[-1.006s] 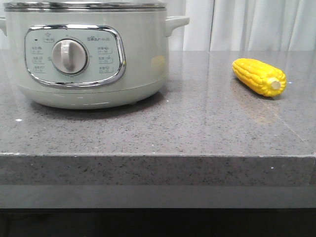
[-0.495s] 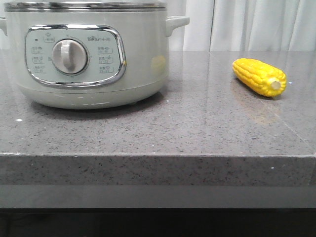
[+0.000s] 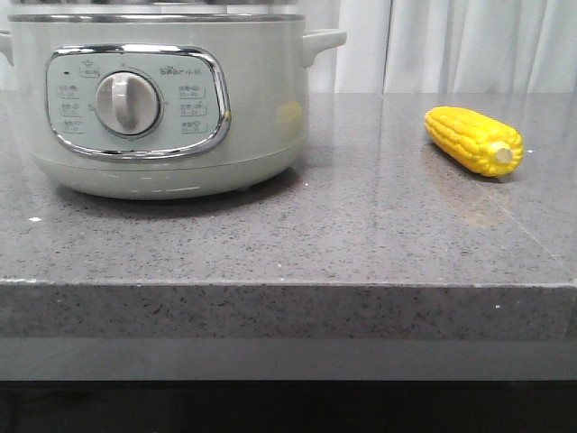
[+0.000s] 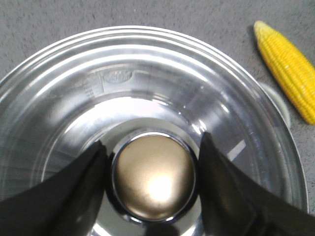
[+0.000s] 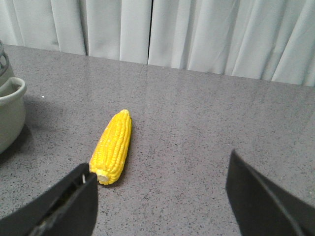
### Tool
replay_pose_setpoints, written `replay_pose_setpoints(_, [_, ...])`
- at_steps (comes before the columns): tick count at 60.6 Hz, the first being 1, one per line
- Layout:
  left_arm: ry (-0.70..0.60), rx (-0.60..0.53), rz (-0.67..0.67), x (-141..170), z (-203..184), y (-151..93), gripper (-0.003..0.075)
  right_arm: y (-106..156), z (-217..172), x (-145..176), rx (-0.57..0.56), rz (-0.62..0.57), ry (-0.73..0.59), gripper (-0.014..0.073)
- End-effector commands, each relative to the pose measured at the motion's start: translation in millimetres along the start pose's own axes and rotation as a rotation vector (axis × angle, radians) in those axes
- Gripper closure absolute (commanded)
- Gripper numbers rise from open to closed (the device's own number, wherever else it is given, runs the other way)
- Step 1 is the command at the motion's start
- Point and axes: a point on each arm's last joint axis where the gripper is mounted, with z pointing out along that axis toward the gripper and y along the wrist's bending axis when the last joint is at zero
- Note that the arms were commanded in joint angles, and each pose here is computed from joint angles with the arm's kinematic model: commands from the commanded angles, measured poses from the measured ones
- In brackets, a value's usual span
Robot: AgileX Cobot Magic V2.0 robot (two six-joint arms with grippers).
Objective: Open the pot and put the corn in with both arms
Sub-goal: 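Lift the glass lid off the pot with the left gripper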
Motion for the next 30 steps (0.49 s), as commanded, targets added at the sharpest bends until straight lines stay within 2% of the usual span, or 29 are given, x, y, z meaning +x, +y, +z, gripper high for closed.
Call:
replay_pose_setpoints(1, [-0.259, 0.011, 0.019, -19, -62, -14, 0.0445, -2, -2, -17, 0.015, 0.010, -0.098, 0.0036])
replay_pose_setpoints(17, [-0.307, 0.006, 0.054, -9, -97, -21, 0.0445, -2, -2, -17, 0.015, 0.010, -0.098, 0.0036])
replay_pose_setpoints(30, [-0.313, -0.001, 0.048, 24, -115, -25, 0.0445, -2, -2, -17, 0.015, 0.010, -0.098, 0.0036])
